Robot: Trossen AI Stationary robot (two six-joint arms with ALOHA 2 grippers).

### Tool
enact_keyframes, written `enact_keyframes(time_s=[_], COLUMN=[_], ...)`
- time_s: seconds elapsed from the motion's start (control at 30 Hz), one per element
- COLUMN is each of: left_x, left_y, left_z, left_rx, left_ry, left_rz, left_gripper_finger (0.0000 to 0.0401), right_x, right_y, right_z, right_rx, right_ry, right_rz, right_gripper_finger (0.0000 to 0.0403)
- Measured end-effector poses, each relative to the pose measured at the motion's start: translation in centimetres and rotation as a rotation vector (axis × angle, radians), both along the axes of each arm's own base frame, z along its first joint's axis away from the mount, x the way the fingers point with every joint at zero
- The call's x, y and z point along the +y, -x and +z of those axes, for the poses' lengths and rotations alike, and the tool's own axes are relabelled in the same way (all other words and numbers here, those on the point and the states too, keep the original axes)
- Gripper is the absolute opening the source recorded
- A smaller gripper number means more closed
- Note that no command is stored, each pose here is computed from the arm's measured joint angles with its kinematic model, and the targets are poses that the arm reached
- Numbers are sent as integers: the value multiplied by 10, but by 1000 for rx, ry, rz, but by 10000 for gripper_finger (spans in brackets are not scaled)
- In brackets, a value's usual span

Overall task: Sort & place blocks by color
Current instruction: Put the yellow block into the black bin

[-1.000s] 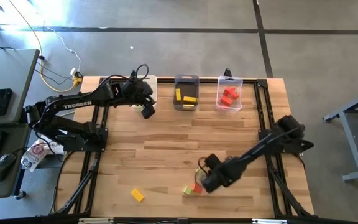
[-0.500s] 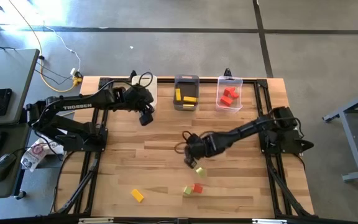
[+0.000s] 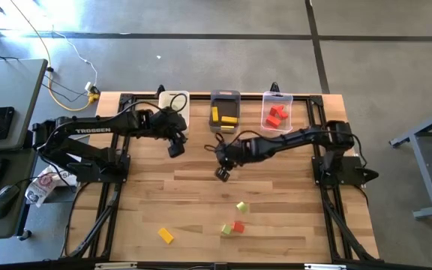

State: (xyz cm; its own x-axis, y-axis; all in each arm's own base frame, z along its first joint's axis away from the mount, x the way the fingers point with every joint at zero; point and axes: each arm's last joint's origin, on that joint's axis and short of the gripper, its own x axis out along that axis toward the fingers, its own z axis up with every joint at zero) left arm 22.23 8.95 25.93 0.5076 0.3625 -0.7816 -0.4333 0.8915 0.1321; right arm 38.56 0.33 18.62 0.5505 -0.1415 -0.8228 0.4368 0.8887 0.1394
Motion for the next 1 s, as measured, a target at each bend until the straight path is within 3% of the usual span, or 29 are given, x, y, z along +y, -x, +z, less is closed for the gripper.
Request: enact_keyframes(time_s=[0.47, 1.0], left_x=[0, 0], left_y=[0, 0], left_z=[0, 0], left_rx=[-3, -14], left_ry=[3, 17], left_rz=[7, 28], left_gripper_finger=[214, 214], right_x=[-67, -126], right_y=[16, 28], right_z=[54, 58], right_rx=[-132, -96], right_ry=[229, 414], right_rz=[-36, -114], right_gripper_finger=[14, 14])
